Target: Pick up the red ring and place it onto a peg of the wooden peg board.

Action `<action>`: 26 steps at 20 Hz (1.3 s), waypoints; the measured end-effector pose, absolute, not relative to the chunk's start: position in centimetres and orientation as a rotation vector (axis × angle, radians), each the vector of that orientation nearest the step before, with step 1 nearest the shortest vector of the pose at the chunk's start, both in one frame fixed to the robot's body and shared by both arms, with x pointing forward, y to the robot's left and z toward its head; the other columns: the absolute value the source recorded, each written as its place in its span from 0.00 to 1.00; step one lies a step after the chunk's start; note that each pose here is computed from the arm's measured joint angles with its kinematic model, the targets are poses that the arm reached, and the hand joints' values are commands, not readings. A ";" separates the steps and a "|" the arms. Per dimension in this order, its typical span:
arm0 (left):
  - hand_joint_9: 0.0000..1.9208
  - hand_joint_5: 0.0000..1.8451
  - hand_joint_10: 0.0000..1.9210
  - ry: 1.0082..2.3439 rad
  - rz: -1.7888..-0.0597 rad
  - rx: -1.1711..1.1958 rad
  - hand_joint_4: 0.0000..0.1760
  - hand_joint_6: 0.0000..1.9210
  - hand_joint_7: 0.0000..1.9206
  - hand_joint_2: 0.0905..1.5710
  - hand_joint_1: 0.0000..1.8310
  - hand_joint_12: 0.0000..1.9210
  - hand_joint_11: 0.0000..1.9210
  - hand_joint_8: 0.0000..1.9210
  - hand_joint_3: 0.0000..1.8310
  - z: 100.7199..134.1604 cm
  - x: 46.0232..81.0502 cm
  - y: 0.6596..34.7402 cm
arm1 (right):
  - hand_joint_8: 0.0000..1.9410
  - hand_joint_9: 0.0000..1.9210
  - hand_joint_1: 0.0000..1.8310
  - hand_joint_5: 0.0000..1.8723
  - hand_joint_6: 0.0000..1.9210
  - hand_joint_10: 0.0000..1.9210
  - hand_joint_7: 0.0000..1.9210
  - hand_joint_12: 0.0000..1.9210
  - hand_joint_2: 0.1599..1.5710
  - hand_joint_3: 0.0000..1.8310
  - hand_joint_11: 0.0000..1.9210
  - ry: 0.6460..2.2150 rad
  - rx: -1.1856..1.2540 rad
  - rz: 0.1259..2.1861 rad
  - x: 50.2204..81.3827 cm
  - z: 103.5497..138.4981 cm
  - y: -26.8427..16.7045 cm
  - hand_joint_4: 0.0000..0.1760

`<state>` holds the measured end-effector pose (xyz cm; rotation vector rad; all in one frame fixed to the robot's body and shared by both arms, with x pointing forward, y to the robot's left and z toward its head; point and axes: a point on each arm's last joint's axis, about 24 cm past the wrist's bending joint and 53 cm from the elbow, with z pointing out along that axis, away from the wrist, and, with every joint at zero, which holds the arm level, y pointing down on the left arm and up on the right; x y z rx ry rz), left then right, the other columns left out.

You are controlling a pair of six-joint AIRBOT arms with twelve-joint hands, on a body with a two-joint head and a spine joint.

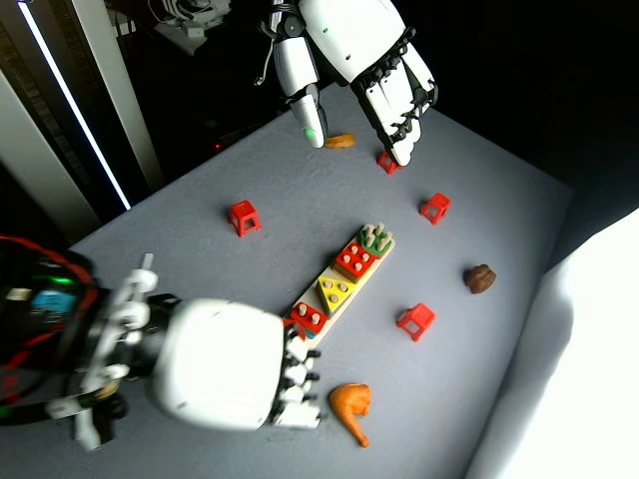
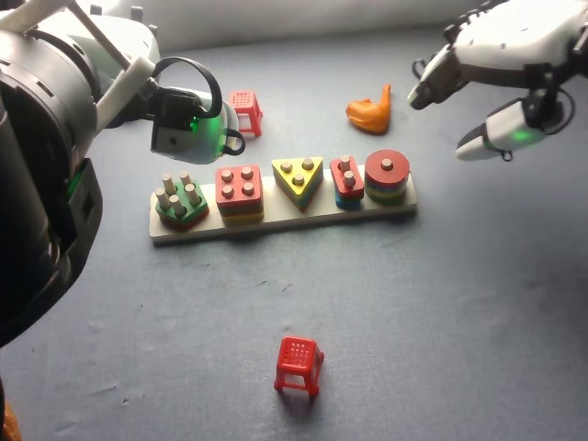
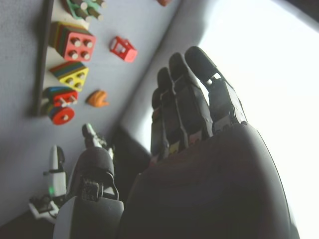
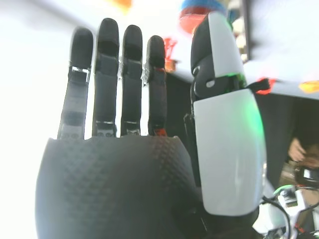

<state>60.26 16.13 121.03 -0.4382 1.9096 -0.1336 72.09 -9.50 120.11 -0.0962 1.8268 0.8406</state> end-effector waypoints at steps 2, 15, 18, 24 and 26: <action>0.23 0.14 0.01 1.910 -0.133 -0.438 0.00 0.01 0.22 0.83 0.00 0.64 0.01 0.01 0.00 121.0 60.3 16.1 | 0.00 0.37 0.56 0.35 0.01 0.01 0.38 0.55 0.62 0.00 0.14 1.840 -0.099 0.834 70.7 119.9 -10.5 0.00; 0.23 0.15 0.00 1.909 -0.132 -0.439 0.00 0.00 0.22 0.83 0.00 0.58 0.00 0.00 0.00 121.0 60.3 16.2 | 0.01 0.46 0.54 0.43 0.01 0.01 0.46 0.51 0.61 0.00 0.23 1.866 -0.014 0.806 67.1 121.0 -15.7 0.00; 0.21 0.13 0.00 1.909 -0.132 -0.439 0.00 0.00 0.21 0.84 0.00 0.49 0.00 0.00 0.00 121.0 60.3 16.2 | 0.01 0.45 0.54 0.43 0.01 0.01 0.46 0.51 0.61 0.00 0.24 1.867 -0.013 0.807 67.1 121.0 -15.7 0.00; 0.11 0.11 0.00 1.909 -0.131 -0.440 0.00 0.00 0.11 0.85 0.00 0.26 0.00 0.00 0.00 121.0 60.3 16.2 | 0.00 0.39 0.51 0.36 0.00 0.00 0.39 0.51 0.61 0.00 0.18 1.934 -0.003 0.790 66.6 119.7 -15.5 0.00; 0.09 0.09 0.00 1.909 -0.132 -0.440 0.00 0.00 0.09 0.85 0.00 0.22 0.00 0.00 0.00 121.0 60.3 16.2 | 0.00 0.35 0.44 0.29 0.00 0.00 0.34 0.51 0.64 0.00 0.13 1.946 -0.021 0.769 66.5 119.4 -15.7 0.00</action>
